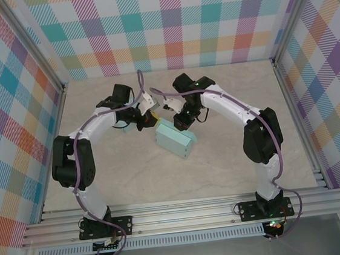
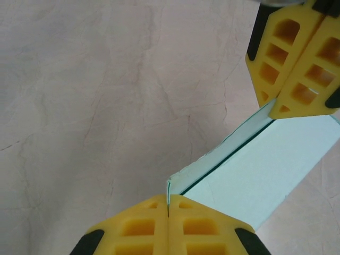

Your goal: Fold the paper box

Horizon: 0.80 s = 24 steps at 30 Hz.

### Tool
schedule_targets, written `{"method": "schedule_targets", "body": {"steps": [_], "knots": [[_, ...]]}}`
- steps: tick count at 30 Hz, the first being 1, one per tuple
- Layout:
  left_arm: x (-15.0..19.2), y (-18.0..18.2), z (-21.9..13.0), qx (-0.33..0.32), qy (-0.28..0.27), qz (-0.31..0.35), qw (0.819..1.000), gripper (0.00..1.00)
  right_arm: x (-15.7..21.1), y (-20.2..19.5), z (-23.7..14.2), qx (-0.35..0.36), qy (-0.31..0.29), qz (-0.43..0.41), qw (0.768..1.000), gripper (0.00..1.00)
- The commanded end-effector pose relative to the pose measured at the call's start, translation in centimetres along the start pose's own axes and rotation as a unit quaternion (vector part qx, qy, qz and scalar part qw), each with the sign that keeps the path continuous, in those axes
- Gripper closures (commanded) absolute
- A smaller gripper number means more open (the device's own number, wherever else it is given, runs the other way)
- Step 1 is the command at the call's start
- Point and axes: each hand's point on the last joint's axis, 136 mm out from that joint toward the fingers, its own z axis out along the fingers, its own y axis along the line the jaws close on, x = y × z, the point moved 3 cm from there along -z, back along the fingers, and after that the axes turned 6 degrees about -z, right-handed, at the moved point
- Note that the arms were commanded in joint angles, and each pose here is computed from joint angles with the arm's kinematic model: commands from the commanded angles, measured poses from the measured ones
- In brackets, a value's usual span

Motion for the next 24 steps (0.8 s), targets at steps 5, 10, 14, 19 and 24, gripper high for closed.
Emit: {"method": "schedule_targets", "body": {"steps": [5, 10, 14, 19, 24], "knots": [[-1.9, -0.9, -1.6, -0.083, -0.061, 0.001, 0.995, 1.00, -1.0, -0.1, -3.0, 0.056, -0.061, 0.032, 0.996, 0.66], [-1.1, -1.4, -1.6, -0.095, -0.050, -0.012, 0.994, 1.00, 0.3, -0.2, -6.3, 0.116, -0.123, 0.094, 0.981, 0.54], [-0.8, -1.6, -1.6, -0.114, -0.056, -0.015, 0.992, 1.00, 2.6, 0.2, -7.4, 0.131, -0.138, 0.139, 0.972, 0.54], [-0.6, -1.8, -1.7, -0.133, -0.074, -0.017, 0.988, 1.00, 5.6, -0.8, -7.0, 0.175, -0.143, 0.183, 0.957, 0.45], [-0.6, -2.1, -1.6, -0.125, -0.073, -0.001, 0.989, 1.00, 6.1, -2.9, -7.7, 0.181, -0.174, 0.191, 0.949, 0.45]]}}
